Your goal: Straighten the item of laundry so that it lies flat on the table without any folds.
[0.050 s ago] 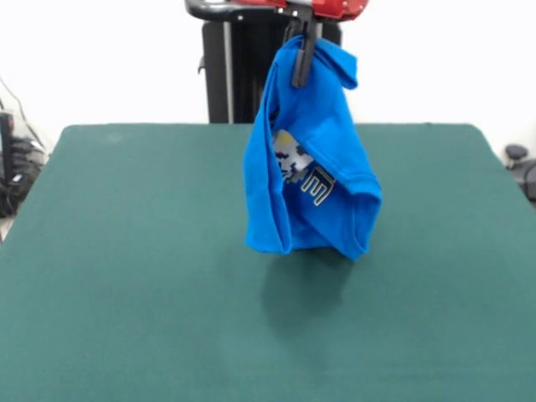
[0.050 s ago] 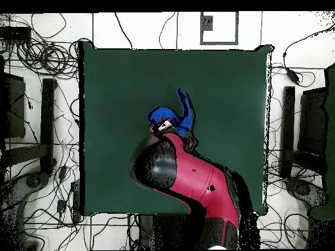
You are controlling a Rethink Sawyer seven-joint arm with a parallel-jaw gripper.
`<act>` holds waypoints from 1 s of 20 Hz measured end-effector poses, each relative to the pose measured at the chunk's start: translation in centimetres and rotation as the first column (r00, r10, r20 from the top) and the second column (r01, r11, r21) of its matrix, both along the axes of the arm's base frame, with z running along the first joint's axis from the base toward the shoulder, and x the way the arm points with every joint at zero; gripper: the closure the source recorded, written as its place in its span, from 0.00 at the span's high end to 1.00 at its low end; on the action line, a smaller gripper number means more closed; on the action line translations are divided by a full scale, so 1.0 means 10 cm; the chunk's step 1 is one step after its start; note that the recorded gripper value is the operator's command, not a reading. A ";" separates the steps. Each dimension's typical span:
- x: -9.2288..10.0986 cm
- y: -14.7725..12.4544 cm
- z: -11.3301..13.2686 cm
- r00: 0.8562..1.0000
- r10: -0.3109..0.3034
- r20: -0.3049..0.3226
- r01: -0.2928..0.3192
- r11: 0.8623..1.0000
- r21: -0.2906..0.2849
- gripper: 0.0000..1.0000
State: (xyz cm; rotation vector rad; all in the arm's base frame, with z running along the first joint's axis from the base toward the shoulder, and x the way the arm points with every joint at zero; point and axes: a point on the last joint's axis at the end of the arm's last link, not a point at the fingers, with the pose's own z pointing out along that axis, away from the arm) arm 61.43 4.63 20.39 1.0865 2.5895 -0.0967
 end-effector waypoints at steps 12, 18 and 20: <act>0.15 0.18 0.18 0.995 0.055 -0.084 -0.054 0.998 0.023 0.00; 0.39 0.20 0.41 0.994 0.069 -0.086 -0.067 0.997 0.032 0.00; 0.47 0.19 0.48 0.995 0.071 -0.072 -0.069 0.997 0.029 0.00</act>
